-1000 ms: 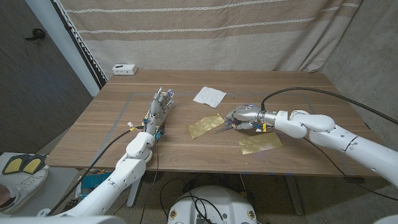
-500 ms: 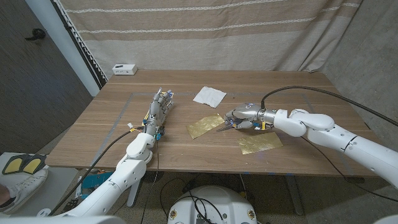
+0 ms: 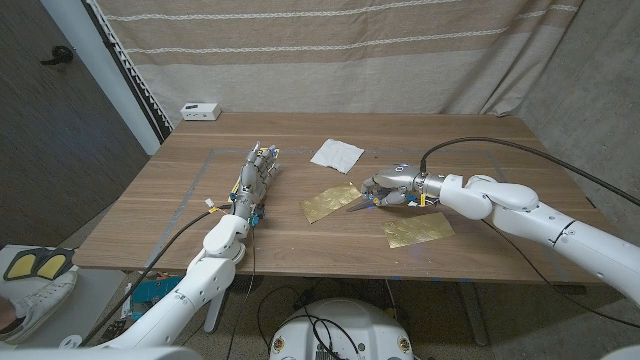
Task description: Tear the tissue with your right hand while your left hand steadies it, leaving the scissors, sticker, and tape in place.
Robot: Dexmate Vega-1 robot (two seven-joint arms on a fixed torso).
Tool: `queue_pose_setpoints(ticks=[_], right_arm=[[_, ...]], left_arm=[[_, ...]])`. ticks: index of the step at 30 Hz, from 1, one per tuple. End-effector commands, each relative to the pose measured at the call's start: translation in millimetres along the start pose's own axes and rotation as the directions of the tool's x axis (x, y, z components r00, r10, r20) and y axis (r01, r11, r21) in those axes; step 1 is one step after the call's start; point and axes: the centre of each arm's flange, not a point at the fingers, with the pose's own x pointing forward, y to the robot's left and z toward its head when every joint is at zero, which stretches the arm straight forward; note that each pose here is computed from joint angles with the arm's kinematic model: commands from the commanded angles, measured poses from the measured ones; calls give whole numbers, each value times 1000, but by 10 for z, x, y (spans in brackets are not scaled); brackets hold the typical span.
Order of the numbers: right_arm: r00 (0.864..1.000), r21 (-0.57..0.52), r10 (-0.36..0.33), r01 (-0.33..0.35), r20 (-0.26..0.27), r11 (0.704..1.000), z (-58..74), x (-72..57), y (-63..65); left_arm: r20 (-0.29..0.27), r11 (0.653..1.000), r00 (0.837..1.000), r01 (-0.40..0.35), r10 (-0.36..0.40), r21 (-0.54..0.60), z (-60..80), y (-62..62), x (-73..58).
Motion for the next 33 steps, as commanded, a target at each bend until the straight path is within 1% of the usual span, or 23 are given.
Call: queue_pose_setpoints(ticks=[1, 11, 15, 17, 18, 19, 25, 29, 33], right_arm=[[998, 51, -31, 34, -47, 998, -19, -64, -59], [993, 98, -67, 77, -100, 992, -38, -122, -191], [991, 123, -73, 86, -111, 989, -31, -122, -248], [990, 160, -76, 95, -121, 982, -15, -104, -314], [990, 162, -75, 95, -122, 982, -14, -104, -314], [988, 186, -88, 111, -127, 976, 2, -94, -365], [982, 269, -127, 161, -140, 950, 36, -77, -526], [981, 311, -140, 175, -133, 934, 70, -74, -630], [977, 353, -172, 206, -127, 913, 99, -76, -712]], left_arm=[[2, 1000, 1000, 10, -10, -2, 10, -45, -12], [6, 1000, 1000, 21, -21, -5, 14, -66, 19], [7, 1000, 1000, 22, -22, -8, 12, -62, 25], [8, 1000, 1000, 22, -22, -9, 7, -51, 27], [8, 1000, 1000, 22, -22, -9, 7, -51, 27], [8, 1000, 1000, 21, -21, -11, 2, -43, 26], [8, 1000, 1000, 21, -21, -16, -13, -31, 16], [11, 1000, 1000, 21, -20, -15, -10, -22, 9], [13, 1000, 1000, 19, -19, -16, -4, -17, -1]])
